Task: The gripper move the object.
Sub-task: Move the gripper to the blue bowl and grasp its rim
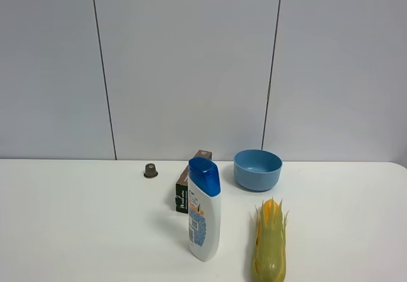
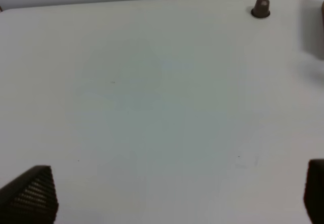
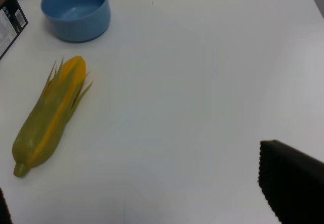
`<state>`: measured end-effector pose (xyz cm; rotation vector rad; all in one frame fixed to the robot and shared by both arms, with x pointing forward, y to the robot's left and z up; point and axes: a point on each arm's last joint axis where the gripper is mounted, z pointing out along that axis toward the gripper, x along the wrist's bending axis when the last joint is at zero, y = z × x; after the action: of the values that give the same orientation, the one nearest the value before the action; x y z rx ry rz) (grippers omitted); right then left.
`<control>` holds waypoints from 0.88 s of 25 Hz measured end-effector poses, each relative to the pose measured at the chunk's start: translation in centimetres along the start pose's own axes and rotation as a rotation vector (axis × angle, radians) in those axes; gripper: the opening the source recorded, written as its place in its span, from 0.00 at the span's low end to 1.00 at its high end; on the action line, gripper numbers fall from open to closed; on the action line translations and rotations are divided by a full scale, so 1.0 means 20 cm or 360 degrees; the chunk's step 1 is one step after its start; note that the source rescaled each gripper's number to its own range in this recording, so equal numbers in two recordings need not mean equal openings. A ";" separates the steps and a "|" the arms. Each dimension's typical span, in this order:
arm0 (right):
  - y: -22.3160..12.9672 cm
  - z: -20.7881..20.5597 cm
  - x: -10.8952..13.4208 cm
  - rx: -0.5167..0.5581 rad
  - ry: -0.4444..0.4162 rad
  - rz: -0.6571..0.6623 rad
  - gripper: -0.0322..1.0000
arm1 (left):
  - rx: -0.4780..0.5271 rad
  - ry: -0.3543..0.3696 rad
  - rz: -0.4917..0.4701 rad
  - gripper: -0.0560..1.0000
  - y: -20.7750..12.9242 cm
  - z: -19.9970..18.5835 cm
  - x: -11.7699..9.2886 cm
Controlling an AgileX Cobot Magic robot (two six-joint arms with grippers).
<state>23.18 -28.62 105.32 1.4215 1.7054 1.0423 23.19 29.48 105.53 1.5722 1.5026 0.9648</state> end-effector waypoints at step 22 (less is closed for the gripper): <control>0.02 0.00 0.03 -0.0064 0.0100 0.0155 1.00 | 0.0000 0.0000 0.0000 1.00 0.00 0.00 0.00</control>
<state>23.23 -28.05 105.68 1.4727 1.6638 1.1794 23.19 29.48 105.53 1.5722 1.5026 0.9648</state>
